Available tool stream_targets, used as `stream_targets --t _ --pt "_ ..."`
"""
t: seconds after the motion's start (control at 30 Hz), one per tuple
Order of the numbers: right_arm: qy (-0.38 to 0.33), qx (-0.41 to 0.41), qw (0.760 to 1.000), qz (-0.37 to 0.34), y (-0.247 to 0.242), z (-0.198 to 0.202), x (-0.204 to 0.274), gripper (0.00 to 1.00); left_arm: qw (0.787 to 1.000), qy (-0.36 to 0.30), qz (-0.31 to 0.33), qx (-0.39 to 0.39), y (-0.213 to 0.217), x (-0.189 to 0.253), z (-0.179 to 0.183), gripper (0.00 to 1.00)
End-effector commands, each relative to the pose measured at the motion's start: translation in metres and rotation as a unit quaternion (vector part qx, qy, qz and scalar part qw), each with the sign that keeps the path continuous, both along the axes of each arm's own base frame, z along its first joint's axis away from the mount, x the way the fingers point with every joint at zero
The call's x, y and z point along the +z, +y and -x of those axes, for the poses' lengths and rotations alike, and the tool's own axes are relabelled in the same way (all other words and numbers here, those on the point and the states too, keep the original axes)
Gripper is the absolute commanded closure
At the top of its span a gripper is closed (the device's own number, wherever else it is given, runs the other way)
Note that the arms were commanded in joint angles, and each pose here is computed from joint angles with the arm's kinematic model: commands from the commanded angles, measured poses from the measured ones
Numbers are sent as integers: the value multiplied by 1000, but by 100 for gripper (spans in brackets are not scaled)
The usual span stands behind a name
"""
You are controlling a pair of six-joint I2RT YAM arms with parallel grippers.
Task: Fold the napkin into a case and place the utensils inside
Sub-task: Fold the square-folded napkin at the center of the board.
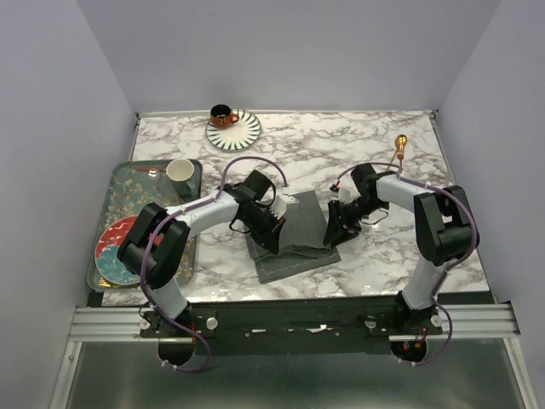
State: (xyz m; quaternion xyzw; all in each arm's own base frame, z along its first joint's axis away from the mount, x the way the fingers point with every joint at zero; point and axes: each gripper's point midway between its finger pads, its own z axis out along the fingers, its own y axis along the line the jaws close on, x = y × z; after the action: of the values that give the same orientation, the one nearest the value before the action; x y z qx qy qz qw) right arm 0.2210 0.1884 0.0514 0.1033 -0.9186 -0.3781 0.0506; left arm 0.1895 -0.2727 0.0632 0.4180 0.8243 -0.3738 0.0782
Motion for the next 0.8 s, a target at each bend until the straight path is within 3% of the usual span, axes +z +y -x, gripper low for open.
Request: stream_targets --t 0.0,0.27,0.6,0.77 --pt "33 -7 999 7 1 1 -7 51 1000 -18 0 2 -2 2 -2 100" --pt "35 -7 999 33 -5 1 -13 54 999 -33 -14 0 2 -6 0 97" --pt "27 -1 999 42 -8 -1 -13 93 995 -86 -47 -7 4 -21 -1 86" --pt "22 -1 999 47 -10 -3 -14 99 992 -110 -57 -19 5 -24 3 77"
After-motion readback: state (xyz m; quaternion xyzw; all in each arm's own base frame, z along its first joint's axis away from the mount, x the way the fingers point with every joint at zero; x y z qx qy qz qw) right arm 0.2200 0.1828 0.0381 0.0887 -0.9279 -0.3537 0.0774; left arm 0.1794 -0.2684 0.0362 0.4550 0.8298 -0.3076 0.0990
